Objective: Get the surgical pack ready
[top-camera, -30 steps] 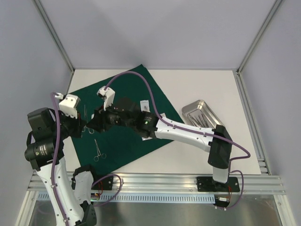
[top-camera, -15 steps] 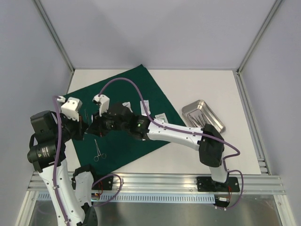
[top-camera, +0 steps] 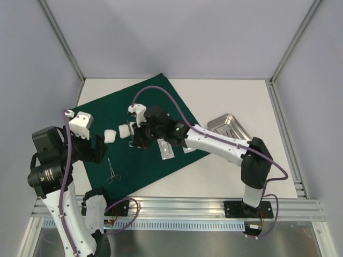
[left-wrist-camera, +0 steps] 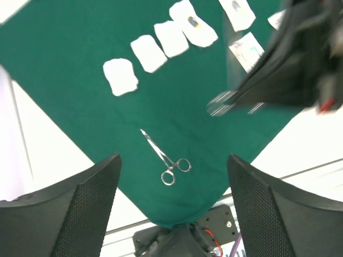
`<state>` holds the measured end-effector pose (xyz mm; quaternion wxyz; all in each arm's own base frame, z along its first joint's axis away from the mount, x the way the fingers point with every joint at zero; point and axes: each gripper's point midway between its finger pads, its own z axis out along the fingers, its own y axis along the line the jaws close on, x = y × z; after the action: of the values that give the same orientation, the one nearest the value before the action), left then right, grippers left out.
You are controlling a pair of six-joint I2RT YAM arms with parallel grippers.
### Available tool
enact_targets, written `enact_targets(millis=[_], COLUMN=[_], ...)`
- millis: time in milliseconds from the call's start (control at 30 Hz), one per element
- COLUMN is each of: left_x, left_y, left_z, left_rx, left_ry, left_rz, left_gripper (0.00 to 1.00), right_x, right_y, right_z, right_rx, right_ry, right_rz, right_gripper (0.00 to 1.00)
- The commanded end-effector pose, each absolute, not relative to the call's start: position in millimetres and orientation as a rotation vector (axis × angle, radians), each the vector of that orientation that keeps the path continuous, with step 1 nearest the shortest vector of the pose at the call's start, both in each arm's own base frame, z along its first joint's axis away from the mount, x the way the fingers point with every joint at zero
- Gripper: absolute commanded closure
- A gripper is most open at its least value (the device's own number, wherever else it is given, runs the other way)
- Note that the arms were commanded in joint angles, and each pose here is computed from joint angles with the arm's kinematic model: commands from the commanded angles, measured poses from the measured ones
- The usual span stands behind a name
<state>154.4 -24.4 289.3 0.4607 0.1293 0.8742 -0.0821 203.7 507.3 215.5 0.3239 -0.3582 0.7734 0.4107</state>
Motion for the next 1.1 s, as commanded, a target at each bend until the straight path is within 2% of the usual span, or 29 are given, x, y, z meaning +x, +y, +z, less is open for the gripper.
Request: enact_targets(millis=[0,67,167,367,467,633,833,1067], left_x=[154,163,178,206,218,236,245,247], left_y=[-15,-12,-12,-15,-12,-6,-1,-5], left_z=[295,289,282,273,272,262,247,242], left_rx=[0.318,0.313,0.337,0.428,0.474,0.525,0.551,0.561], left_ry=[2.184,2.211,2.205,2.205,2.200,2.235,2.274,2.280], left_rz=[-0.148,-0.168,-0.212,-0.324,-0.338,-0.375,-0.407,-0.460], left_gripper=[0.09,0.09,0.09,0.12,0.12,0.15,0.19,0.19], right_x=[220,246,250,263,263,272,274,281], right_y=[421,372,293,193,162,100,66,30], right_z=[217,215,197,184,177,148,121,86], right_rx=[-1.143,-1.207,-1.275,-1.286,-1.229,-1.116,-1.114,-1.059], right_ry=[2.075,2.085,2.279,2.458,2.475,2.629,2.731,2.853], right_rz=[0.913,0.814,0.760,0.728,0.810,0.665,0.616,0.457], right_gripper=[1.00,0.99,0.99,0.99,1.00,1.00,1.00,0.99])
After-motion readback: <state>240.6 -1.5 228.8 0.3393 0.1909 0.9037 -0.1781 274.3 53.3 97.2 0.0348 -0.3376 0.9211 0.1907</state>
